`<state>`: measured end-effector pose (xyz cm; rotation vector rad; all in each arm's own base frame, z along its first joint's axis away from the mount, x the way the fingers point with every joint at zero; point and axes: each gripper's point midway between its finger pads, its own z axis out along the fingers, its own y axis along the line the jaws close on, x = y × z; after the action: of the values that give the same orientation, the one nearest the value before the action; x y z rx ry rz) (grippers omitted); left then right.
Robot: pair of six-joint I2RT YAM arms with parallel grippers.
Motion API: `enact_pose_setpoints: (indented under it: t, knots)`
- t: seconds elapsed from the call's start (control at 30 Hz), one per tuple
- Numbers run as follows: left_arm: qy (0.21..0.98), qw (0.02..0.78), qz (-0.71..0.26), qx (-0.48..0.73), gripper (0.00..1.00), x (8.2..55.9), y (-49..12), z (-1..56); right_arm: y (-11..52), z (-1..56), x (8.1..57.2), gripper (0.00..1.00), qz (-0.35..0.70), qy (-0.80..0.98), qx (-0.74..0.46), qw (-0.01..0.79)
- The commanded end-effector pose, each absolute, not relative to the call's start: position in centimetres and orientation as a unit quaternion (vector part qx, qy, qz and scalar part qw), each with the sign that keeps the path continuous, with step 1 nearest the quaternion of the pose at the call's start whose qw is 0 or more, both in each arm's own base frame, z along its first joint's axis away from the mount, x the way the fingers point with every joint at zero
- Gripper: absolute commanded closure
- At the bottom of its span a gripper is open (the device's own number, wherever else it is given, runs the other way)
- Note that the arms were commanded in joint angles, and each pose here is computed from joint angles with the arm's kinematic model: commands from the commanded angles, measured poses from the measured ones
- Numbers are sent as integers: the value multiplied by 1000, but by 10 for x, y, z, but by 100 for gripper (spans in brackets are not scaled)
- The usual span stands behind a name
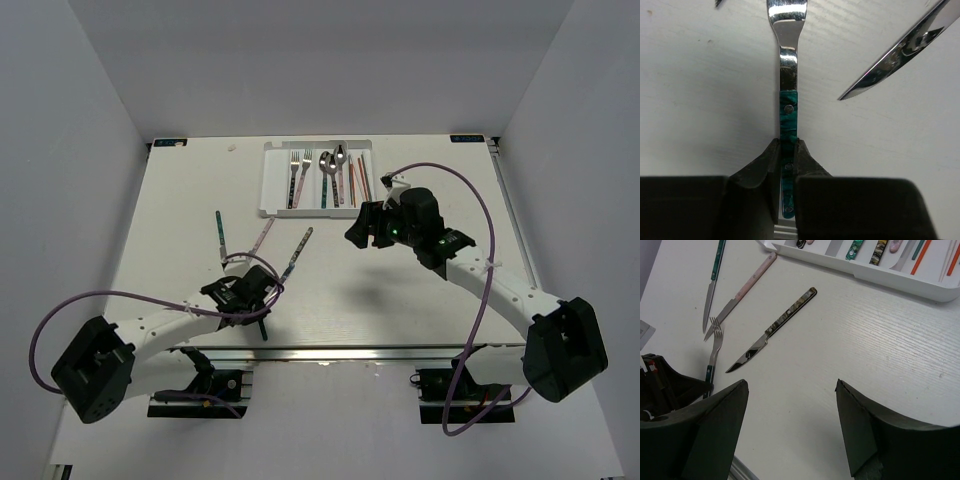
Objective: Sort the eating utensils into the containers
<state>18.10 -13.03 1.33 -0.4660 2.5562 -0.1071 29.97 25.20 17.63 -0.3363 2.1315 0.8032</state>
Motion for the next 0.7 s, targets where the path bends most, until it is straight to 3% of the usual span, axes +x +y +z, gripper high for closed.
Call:
enact_pose_setpoints:
  t: [0.0, 0.4, 0.53, 0.67]
  knots:
    - [953, 258, -16, -158, 100, 171, -118, 23, 254, 196, 304, 24, 329, 822, -146, 442]
    - [932, 343, -73, -94, 100, 202, -137, 119, 240, 204, 311, 25, 295, 822, -131, 469]
    - [911, 400, -78, -71, 100, 231, -149, 160, 230, 203, 312, 25, 284, 829, -119, 467]
    - [881, 460, -108, -1, 100, 285, -198, 211, 217, 205, 321, 25, 272, 831, -94, 475]
